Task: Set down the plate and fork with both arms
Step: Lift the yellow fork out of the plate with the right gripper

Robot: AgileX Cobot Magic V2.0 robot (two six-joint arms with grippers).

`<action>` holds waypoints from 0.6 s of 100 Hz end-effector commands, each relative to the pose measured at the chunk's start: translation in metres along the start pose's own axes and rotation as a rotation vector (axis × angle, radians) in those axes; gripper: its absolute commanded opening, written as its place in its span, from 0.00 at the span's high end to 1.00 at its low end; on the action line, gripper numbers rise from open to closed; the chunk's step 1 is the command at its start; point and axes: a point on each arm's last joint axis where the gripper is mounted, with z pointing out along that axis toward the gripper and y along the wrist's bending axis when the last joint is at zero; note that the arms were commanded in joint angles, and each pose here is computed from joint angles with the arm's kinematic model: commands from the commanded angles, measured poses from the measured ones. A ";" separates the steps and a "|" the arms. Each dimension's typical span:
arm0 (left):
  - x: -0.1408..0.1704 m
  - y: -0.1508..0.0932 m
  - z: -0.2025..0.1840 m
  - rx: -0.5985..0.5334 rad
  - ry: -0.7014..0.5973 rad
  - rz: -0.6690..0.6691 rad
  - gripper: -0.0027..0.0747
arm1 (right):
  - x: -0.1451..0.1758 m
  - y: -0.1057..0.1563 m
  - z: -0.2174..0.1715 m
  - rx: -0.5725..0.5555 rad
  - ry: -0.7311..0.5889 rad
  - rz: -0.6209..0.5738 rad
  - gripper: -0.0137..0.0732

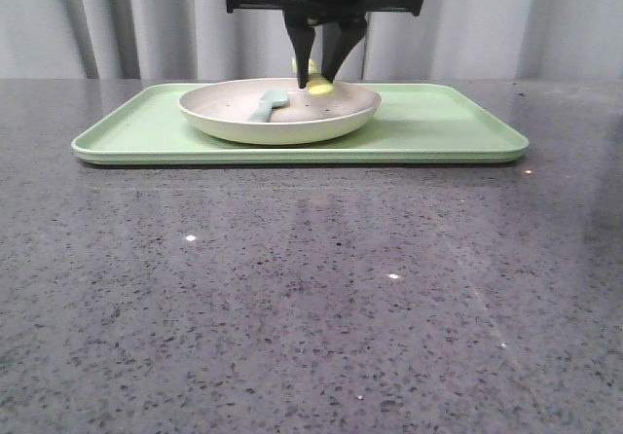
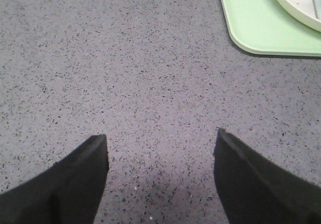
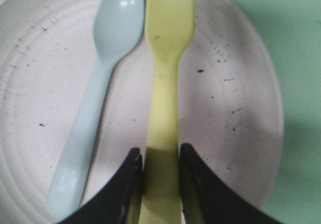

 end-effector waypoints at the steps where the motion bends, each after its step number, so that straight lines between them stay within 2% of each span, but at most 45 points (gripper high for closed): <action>1: -0.012 -0.002 -0.005 0.011 -0.080 -0.009 0.40 | -0.017 -0.014 -0.049 -0.005 -0.123 0.022 0.84; 15: -0.012 -0.002 -0.005 0.011 -0.080 -0.009 0.40 | -0.021 -0.031 -0.054 0.030 -0.094 0.052 0.84; 29: -0.012 -0.002 -0.005 0.011 -0.080 -0.009 0.40 | -0.025 -0.046 -0.054 0.057 -0.078 0.029 0.84; 60: -0.012 -0.002 -0.005 0.011 -0.080 -0.009 0.40 | -0.030 -0.069 -0.060 0.083 -0.078 0.031 0.84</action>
